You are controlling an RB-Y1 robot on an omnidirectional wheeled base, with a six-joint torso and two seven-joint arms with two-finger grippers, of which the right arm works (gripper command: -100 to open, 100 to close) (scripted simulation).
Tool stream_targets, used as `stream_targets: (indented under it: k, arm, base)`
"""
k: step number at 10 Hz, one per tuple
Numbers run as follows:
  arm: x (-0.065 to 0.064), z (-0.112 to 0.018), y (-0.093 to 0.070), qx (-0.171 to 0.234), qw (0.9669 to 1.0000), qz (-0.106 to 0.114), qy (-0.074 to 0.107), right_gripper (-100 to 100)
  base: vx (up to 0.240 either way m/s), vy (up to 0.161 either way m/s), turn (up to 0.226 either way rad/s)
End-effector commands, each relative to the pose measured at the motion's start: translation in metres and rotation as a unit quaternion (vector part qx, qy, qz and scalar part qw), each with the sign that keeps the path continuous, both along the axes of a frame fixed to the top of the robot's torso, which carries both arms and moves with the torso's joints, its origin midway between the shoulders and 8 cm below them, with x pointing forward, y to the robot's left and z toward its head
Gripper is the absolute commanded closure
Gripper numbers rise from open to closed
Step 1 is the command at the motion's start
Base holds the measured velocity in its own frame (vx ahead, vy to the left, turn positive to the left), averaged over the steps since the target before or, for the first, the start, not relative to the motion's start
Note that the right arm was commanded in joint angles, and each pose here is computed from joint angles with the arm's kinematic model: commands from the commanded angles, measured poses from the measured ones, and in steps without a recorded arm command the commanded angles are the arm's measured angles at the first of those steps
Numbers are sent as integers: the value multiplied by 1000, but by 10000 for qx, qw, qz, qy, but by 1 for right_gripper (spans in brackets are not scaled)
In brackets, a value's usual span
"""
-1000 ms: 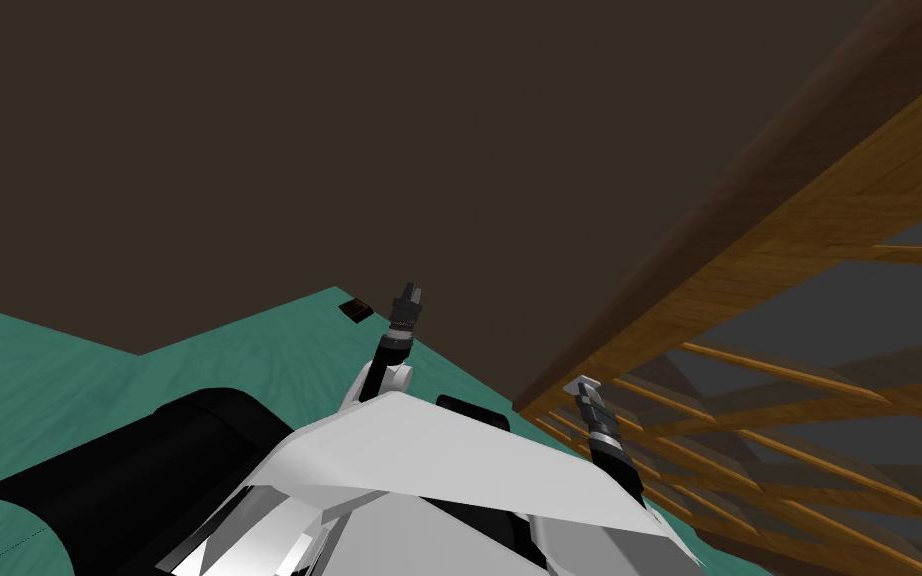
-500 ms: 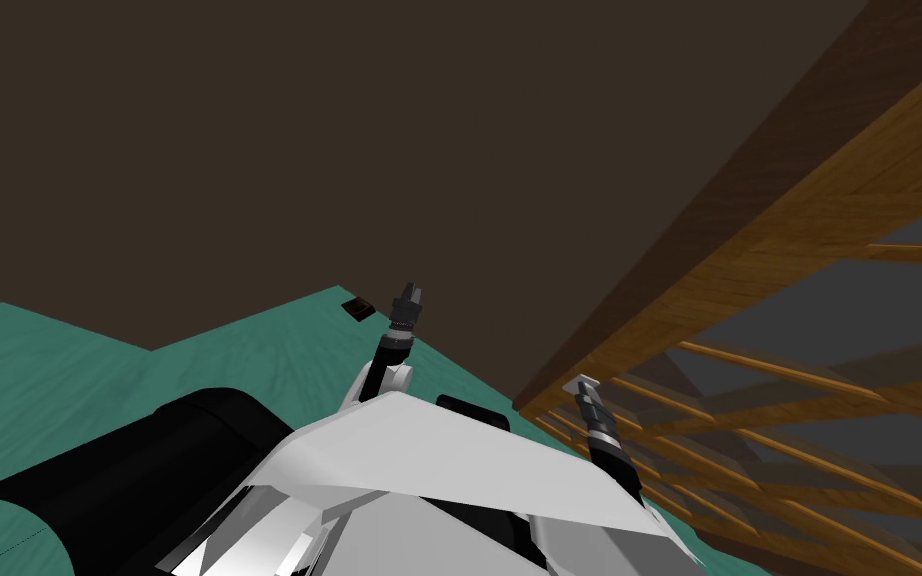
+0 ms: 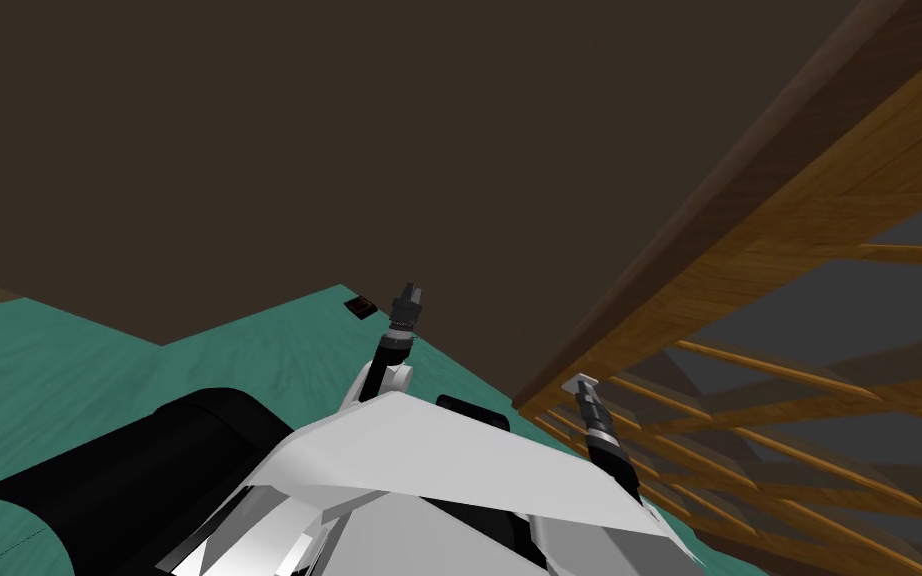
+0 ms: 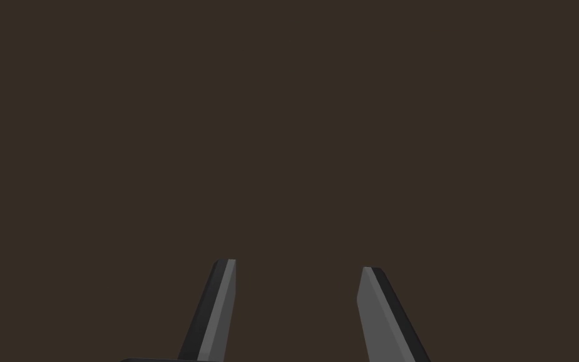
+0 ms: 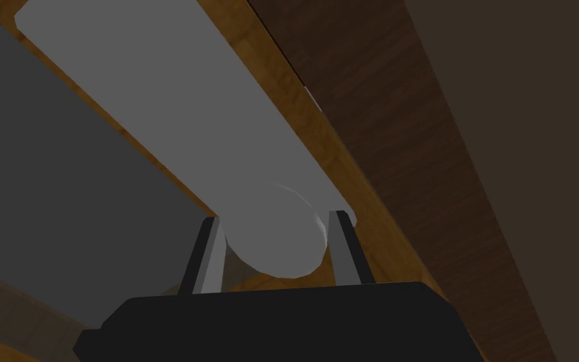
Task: Pull the door open
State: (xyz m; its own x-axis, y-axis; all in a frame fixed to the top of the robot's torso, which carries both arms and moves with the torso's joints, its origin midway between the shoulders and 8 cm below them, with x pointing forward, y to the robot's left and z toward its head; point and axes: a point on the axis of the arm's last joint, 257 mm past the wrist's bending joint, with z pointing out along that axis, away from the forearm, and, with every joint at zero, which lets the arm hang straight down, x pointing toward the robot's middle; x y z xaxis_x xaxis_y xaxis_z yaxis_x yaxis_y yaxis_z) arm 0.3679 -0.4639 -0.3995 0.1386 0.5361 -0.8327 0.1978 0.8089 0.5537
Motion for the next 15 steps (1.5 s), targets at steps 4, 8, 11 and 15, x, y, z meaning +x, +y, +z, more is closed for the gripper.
stream_targets:
  k: [4, 8, 11, 15]
  arm:
    - [2, -1, 1, 652, 9977, -23, -157, 100]
    - [4, -1, 2, 1162, 9928, -30, -292, 100]
    - [6, 0, 4, 1527, 9875, -38, -391, 100]
    - [8, 0, 5, 2038, 9776, -44, -527, 100]
  base:
    - [-29, -12, 25]
    - [-30, -15, 22]
    - [-35, -14, 27]
    - [-32, -15, 25]
